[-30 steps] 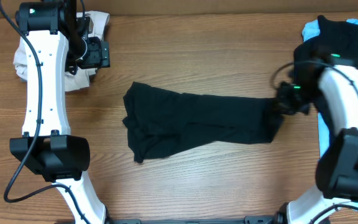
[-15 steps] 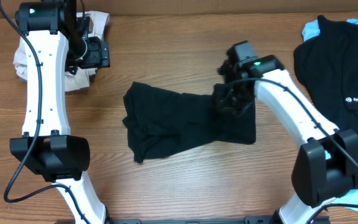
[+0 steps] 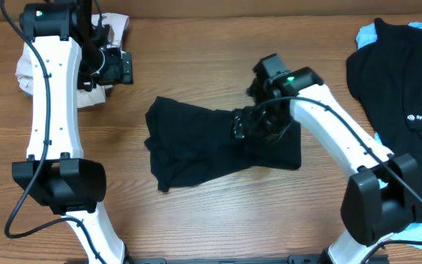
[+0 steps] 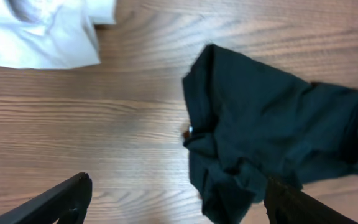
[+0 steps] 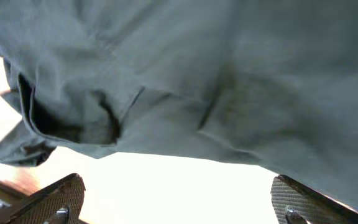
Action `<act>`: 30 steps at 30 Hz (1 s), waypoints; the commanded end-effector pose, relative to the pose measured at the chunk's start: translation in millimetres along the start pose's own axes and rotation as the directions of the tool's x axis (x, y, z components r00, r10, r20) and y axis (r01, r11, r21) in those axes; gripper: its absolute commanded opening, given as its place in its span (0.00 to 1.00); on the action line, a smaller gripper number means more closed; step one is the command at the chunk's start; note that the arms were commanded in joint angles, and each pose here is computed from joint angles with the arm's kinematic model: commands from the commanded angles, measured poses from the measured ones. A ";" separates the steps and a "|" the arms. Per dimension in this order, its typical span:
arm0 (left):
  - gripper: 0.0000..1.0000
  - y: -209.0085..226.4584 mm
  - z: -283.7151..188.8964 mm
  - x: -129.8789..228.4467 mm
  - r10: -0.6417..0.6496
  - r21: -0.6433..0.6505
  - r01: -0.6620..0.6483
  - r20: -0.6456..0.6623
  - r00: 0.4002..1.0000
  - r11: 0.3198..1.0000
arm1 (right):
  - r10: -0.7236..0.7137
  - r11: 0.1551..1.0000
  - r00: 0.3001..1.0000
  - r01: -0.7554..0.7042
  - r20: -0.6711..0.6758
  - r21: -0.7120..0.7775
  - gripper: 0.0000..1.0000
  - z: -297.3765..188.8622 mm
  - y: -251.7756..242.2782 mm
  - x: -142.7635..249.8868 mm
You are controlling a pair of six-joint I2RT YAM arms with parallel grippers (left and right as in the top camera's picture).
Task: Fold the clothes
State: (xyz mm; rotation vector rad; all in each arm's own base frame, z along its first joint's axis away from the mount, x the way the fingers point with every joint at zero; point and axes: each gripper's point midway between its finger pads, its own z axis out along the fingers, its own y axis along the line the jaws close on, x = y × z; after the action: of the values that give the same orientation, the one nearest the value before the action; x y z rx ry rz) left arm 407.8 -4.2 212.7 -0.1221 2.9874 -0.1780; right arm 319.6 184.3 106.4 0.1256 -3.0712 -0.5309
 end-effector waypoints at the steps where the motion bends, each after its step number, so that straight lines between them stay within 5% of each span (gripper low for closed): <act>1: 0.92 -22.3 22.7 18.4 0.088 0.089 -0.080 -0.084 0.993 0.993 | 0.070 0.997 0.994 -0.069 0.084 -0.016 1.00 -30.4 -21.8 -20.2; 12: 0.96 -40.3 128.5 82.3 0.151 0.156 -0.107 -0.309 0.939 0.982 | 0.135 0.991 0.986 -0.135 0.096 -0.006 1.00 -46.1 -69.9 -25.5; 30: 0.99 -39.2 223.2 123.0 0.125 0.111 -0.096 -0.285 0.950 0.989 | 0.131 0.991 0.985 -0.131 0.111 -0.006 1.00 -46.3 -70.1 -29.3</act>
State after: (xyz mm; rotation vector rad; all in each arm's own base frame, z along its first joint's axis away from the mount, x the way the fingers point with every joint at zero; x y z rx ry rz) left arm 344.3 -62.8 5.6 0.0557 3.2024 -0.2987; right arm 349.0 104.3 109.9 -0.1362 -3.1045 -0.5247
